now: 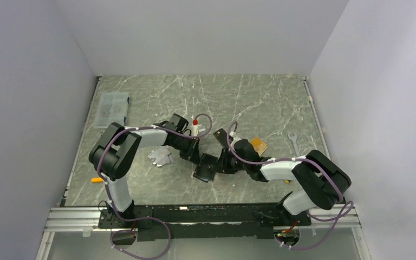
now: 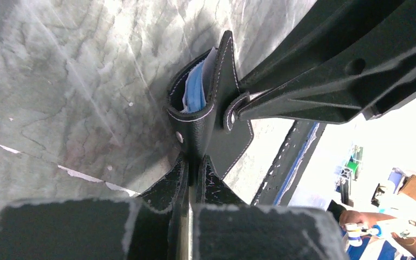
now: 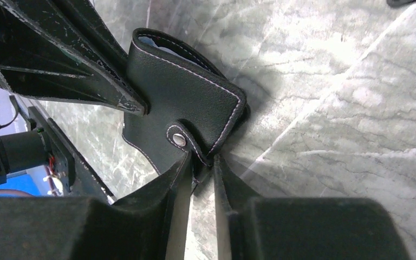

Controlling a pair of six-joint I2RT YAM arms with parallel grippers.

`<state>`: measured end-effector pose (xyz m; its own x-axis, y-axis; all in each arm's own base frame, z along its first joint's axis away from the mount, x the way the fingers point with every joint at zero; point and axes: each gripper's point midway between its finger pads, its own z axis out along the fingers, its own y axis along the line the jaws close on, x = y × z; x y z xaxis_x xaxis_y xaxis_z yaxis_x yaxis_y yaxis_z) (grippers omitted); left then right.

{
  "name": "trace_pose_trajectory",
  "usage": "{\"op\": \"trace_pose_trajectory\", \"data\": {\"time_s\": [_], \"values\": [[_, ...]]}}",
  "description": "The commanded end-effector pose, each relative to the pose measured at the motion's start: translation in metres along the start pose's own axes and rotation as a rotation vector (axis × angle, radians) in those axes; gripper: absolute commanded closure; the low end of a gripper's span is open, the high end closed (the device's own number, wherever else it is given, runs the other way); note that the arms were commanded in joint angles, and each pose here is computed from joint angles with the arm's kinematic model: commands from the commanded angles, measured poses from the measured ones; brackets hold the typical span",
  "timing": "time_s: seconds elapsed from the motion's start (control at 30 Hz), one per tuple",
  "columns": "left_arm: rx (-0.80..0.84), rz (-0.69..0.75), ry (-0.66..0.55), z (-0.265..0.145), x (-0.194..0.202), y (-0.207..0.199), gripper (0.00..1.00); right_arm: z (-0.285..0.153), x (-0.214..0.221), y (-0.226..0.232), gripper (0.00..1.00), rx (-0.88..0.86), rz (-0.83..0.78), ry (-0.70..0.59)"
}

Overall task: Put the credit cards into the card holder
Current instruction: Pick up the card holder from the center of the board.

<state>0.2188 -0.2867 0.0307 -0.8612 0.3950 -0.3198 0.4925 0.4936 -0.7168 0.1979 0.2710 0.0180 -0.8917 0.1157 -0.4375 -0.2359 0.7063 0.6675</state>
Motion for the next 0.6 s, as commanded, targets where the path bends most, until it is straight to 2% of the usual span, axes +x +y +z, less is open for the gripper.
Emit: {"op": "trace_pose_trajectory", "data": {"time_s": [0.0, 0.1, 0.2, 0.27, 0.37, 0.5, 0.57], "values": [[0.056, 0.030, -0.042, -0.011, -0.022, -0.012, 1.00, -0.011, -0.020, -0.017, 0.62, 0.117, -0.056, -0.059], [0.043, 0.055, -0.102, -0.035, -0.040, -0.022, 1.00, -0.031, -0.054, -0.003, 0.39, 0.155, -0.087, -0.152], [0.007, 0.107, -0.161, -0.060, -0.062, -0.036, 1.00, -0.054, -0.084, 0.010, 0.30, 0.210, -0.123, -0.221], [-0.048, 0.145, -0.215, -0.078, -0.079, -0.046, 1.00, -0.066, -0.104, 0.022, 0.29, 0.251, -0.138, -0.245], [-0.117, 0.119, -0.252, -0.100, -0.095, -0.056, 1.00, -0.078, -0.119, 0.034, 0.31, 0.316, -0.140, -0.255], [-0.108, 0.057, -0.303, -0.119, -0.102, -0.071, 1.00, -0.080, -0.138, 0.067, 0.32, 0.353, -0.207, -0.309], [-0.092, 0.004, -0.291, -0.122, -0.101, -0.074, 1.00, -0.079, -0.145, 0.082, 0.32, 0.388, -0.270, -0.333]]}}
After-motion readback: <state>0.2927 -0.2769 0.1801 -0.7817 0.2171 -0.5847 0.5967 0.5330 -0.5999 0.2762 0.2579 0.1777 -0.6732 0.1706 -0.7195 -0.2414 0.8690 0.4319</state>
